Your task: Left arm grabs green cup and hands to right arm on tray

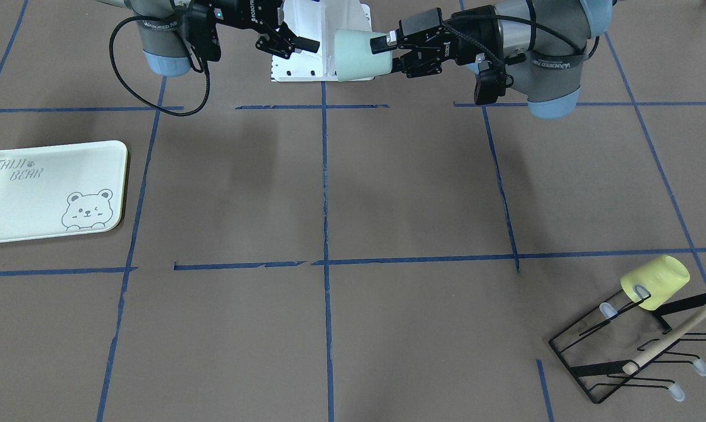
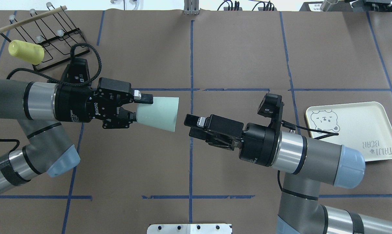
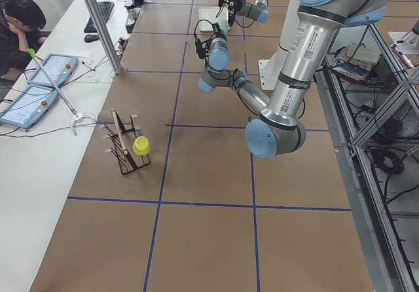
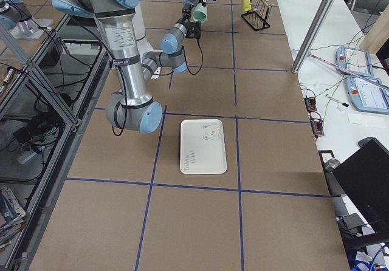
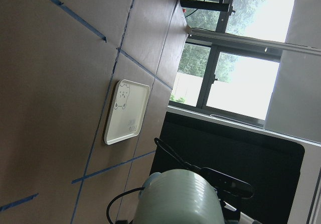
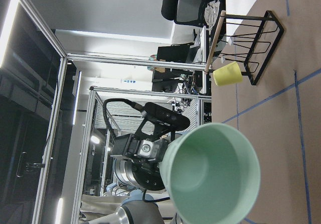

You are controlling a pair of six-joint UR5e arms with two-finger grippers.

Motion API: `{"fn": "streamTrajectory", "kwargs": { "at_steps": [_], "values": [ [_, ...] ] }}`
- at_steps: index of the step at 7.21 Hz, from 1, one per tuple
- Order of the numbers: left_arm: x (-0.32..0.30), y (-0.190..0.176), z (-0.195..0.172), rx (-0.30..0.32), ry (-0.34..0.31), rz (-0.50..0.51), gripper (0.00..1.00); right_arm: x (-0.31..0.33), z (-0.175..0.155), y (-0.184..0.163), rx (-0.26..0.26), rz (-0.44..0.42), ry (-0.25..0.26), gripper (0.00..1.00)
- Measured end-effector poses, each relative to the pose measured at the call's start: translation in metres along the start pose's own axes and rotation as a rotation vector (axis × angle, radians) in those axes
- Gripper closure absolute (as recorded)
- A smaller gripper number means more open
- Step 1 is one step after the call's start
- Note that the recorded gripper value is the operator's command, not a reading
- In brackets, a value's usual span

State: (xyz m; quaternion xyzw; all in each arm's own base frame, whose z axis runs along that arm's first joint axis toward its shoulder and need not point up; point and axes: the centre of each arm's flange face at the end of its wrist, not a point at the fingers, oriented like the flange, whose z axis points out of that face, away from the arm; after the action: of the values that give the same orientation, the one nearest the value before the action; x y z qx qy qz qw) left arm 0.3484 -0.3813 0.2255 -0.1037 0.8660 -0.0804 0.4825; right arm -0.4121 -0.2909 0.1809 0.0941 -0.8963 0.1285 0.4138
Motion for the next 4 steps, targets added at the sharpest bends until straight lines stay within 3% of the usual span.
{"fn": "streamTrajectory", "kwargs": {
  "at_steps": [4],
  "values": [
    [-0.006, 0.011, 0.009, -0.028, -0.003, -0.029, 0.64, -0.013, 0.017, 0.0, 0.02, 0.006, -0.008, 0.03]
  ]
}}
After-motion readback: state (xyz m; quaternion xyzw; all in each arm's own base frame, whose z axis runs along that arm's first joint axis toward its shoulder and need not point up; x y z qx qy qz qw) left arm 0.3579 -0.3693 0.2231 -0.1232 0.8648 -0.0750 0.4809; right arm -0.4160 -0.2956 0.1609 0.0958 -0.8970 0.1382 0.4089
